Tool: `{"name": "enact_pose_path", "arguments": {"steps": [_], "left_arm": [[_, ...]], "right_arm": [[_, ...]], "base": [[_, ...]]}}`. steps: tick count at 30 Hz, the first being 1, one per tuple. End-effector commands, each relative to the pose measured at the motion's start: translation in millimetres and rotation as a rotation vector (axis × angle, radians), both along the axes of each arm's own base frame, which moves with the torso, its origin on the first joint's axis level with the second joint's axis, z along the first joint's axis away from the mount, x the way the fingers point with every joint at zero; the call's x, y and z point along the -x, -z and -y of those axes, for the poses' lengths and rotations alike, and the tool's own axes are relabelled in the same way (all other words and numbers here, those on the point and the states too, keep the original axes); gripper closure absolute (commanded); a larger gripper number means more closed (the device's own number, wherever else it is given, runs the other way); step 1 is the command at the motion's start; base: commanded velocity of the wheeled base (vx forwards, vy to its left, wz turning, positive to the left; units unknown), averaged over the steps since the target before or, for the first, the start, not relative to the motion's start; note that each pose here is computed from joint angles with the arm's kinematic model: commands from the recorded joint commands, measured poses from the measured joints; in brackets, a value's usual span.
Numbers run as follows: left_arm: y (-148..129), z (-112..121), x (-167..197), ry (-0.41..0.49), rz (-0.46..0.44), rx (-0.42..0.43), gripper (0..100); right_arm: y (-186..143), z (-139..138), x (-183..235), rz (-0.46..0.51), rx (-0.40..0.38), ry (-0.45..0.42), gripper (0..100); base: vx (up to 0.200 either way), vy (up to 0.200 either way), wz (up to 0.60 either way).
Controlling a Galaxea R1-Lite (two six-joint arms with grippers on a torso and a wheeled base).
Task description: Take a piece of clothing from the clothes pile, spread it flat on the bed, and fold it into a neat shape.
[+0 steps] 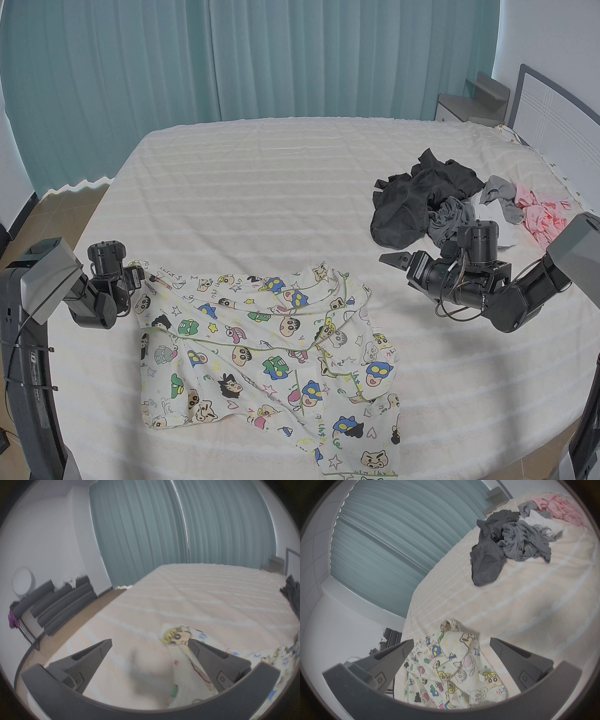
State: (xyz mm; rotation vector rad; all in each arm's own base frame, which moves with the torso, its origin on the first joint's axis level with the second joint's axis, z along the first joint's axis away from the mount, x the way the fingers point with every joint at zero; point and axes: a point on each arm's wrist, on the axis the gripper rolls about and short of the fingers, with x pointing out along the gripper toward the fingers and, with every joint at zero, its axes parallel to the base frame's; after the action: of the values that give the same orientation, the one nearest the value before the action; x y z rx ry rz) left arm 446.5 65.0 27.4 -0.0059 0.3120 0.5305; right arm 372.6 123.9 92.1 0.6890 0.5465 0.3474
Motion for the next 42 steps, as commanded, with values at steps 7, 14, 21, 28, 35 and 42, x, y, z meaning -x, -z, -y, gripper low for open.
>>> {"name": "enact_pose_path", "arguments": {"steps": [7, 14, 21, 28, 35, 42], "left_arm": [[-111.8, 19.3, 3.7, -0.015, 0.146, 0.466, 0], [-162.0, 26.8, 38.6, 0.060, 0.094, 0.875, 0], [-140.6, 32.4, 77.7, -0.027, 0.001, 1.005, 0], [-108.0, 45.0, 137.8, 0.003, 0.008, 1.078, 0], [-88.2, 59.4, 174.3, 0.038, 0.042, 1.129, 0], [-90.5, 73.3, 203.4, 0.093, 0.071, 1.168, 0]], "right_arm": [[49.8, 6.9, 7.7, -0.193, 0.003, -0.093, 0], [82.9, 4.2, 7.3, -0.274, 0.030, -0.138, 0], [81.6, -8.0, 10.1, -0.274, 0.001, -0.213, 0], [79.6, -24.0, 9.6, -0.252, 0.003, -0.252, 0], [71.4, -35.7, 13.9, -0.154, -0.013, -0.284, 0], [66.6, -49.6, 28.1, -0.118, -0.018, -0.332, 0]], "base": [[0.000, 0.000, 0.00], [0.000, 0.000, 0.00], [0.000, 0.000, 0.00], [0.000, 0.000, 0.00], [0.000, 0.000, 0.00], [0.000, 0.000, 0.00]]}}
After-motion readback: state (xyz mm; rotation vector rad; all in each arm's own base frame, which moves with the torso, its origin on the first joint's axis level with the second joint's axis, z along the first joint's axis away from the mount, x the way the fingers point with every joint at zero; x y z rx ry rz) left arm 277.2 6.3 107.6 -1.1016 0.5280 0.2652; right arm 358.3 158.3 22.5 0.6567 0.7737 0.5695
